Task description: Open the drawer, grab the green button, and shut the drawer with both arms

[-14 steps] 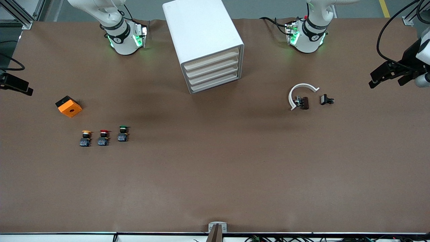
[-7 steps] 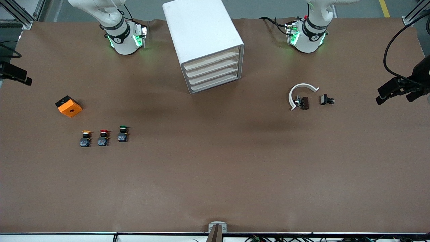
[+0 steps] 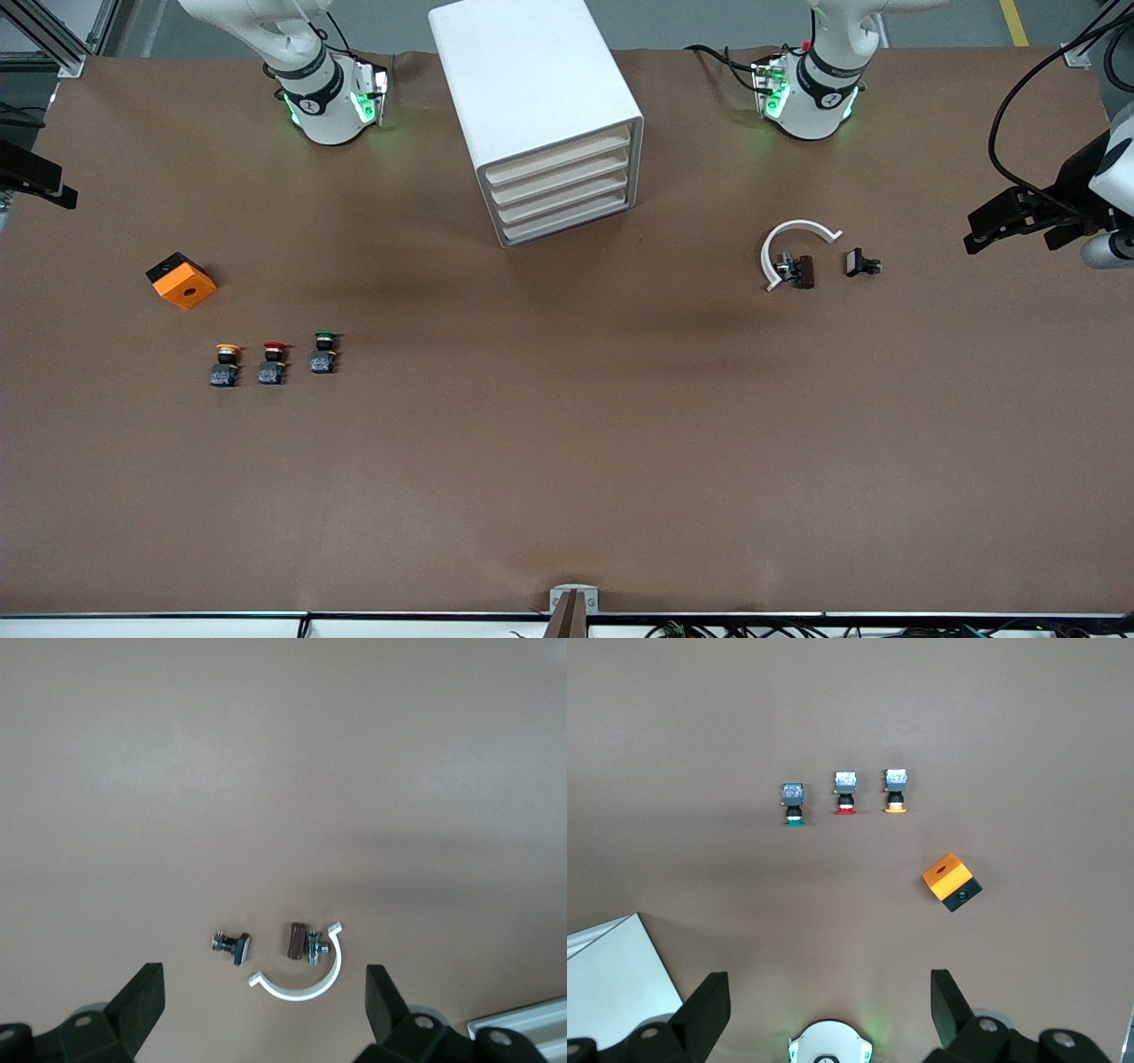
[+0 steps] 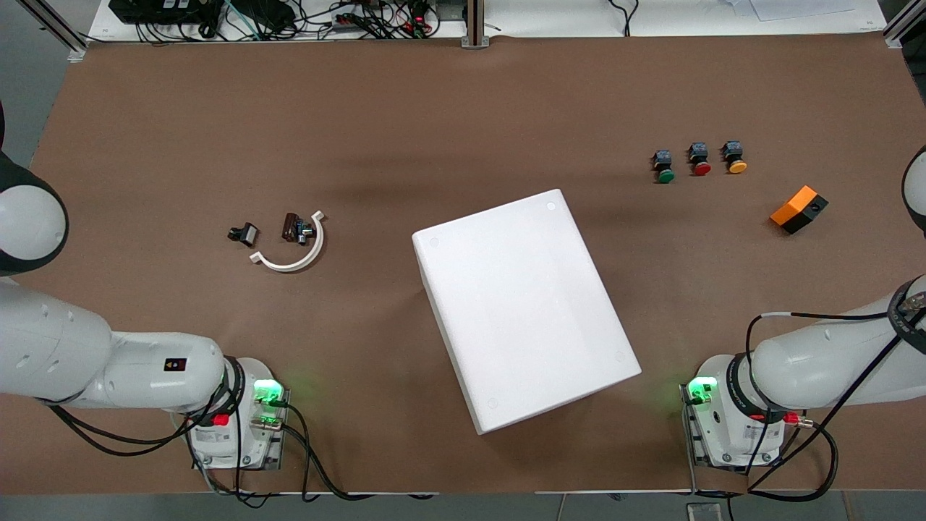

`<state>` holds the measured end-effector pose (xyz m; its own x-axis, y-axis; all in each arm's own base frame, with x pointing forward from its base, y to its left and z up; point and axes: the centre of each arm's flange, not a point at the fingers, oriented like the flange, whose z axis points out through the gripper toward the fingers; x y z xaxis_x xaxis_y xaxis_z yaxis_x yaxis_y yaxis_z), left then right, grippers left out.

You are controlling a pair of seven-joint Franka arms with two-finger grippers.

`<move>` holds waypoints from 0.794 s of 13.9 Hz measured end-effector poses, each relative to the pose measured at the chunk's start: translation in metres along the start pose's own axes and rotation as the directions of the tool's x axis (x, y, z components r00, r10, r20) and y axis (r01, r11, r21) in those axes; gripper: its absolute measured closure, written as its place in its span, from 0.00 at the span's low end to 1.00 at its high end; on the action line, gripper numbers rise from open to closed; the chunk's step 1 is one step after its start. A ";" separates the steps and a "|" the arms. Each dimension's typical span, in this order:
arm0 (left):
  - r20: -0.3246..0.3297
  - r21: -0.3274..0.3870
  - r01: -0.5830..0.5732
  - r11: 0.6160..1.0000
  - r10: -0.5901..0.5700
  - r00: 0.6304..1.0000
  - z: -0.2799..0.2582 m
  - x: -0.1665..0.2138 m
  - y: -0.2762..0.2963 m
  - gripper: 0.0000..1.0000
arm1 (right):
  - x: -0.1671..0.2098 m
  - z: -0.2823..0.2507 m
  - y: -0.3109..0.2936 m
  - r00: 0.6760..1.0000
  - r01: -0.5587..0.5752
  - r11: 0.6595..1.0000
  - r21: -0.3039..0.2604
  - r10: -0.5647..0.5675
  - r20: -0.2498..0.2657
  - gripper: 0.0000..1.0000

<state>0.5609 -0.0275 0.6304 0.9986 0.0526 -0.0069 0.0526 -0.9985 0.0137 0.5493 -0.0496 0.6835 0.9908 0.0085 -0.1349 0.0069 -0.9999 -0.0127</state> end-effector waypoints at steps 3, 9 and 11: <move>0.002 0.000 0.002 1.000 -0.002 1.000 -0.002 -0.001 -0.001 0.00 | -0.008 0.004 0.012 1.000 -0.020 1.000 0.011 0.020 0.019 0.00; 0.003 0.000 0.003 1.000 -0.003 1.000 -0.004 -0.001 -0.002 0.00 | -0.032 0.012 0.007 0.999 -0.021 0.999 0.027 0.022 -0.039 0.00; 0.010 0.001 0.003 1.000 -0.003 1.000 -0.003 -0.002 -0.002 0.00 | -0.043 0.016 0.002 0.998 -0.024 0.999 0.029 0.025 -0.055 0.00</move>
<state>0.5589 -0.0258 0.6334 0.9983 0.0552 -0.0170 0.0554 -0.9984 0.0127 0.5041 -0.0521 0.6739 0.9966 -0.0172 -0.0807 -0.0203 -0.9991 -0.0383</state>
